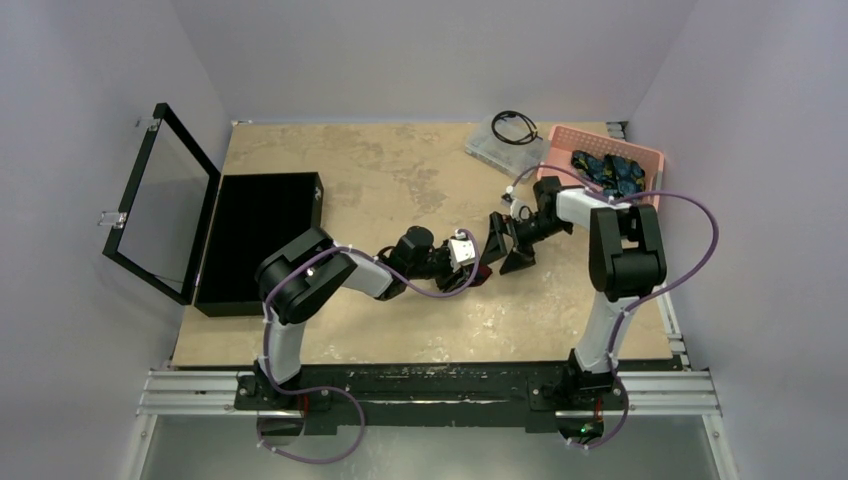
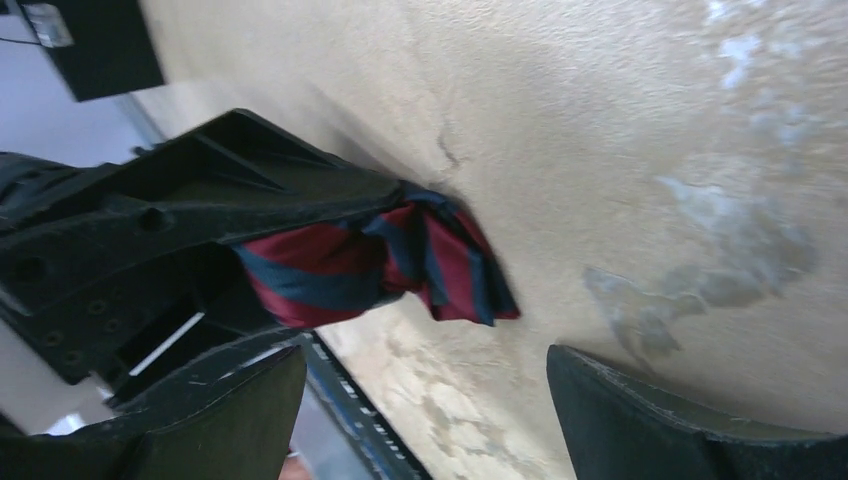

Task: Roll the ties
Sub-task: Roll the tie at the center of the board.

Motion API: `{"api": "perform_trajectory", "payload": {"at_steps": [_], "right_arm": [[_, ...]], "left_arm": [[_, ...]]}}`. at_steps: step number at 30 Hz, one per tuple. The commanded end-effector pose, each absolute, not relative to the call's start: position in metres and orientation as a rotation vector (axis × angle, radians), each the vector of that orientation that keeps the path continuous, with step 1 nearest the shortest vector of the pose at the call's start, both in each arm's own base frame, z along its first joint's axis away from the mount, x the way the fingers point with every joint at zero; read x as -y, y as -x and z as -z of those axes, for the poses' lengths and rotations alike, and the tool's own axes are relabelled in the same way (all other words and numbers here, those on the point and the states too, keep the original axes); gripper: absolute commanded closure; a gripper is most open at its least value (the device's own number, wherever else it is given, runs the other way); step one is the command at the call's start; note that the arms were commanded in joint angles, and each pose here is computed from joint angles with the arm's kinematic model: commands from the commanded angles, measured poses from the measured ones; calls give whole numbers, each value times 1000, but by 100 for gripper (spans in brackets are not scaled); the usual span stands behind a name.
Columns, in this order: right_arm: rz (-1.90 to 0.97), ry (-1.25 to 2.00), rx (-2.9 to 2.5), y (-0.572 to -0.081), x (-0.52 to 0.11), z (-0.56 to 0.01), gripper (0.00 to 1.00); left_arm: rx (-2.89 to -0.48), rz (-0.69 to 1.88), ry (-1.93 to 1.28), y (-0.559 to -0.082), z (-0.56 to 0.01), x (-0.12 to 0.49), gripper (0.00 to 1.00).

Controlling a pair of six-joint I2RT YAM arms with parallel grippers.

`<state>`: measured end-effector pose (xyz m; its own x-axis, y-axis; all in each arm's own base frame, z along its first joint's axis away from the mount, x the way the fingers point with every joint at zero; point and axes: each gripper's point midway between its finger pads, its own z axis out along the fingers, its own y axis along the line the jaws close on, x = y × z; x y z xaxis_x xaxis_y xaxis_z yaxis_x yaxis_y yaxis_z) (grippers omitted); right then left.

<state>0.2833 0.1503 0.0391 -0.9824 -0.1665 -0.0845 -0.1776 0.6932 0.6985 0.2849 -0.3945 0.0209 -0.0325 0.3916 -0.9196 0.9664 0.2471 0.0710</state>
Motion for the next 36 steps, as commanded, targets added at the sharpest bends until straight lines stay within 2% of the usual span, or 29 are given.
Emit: {"api": "perform_trajectory", "payload": {"at_steps": [1,8,12,14,15,16,18,21,26,34,36], "right_arm": [[-1249,223,-2889,-284,-160,0,2],[-1531,268,-2730,-284,-190,-13,4],[-1631,341,-2638,-278,-203,-36,19],[-1663,359,-2614,-273,-205,-45,32],[-1669,371,-2607,-271,-206,-48,32],[-1673,377,-2601,-270,-206,-51,26],[-1654,387,-2588,-271,-209,-54,6],[-1655,346,-2587,-274,-214,-58,6],[-1621,364,-2626,-277,-228,-57,19],[-1502,359,-2669,-287,-228,-56,53],[-1494,361,-2671,-288,-227,-55,65]], "left_arm": [[-1898,709,-1434,-251,56,343,80],[-1889,719,-1431,-252,54,346,80],[-1881,720,-1437,-252,53,347,80],[-1877,721,-1441,-253,53,347,80],[-1875,722,-1442,-254,52,348,80],[-1875,721,-1445,-253,53,348,80],[-1875,722,-1444,-254,53,348,80],[-1873,725,-1445,-254,53,349,80],[-1881,719,-1449,-254,54,348,80],[-1872,722,-1468,-252,54,347,79],[-1869,727,-1470,-252,54,348,77]]}}
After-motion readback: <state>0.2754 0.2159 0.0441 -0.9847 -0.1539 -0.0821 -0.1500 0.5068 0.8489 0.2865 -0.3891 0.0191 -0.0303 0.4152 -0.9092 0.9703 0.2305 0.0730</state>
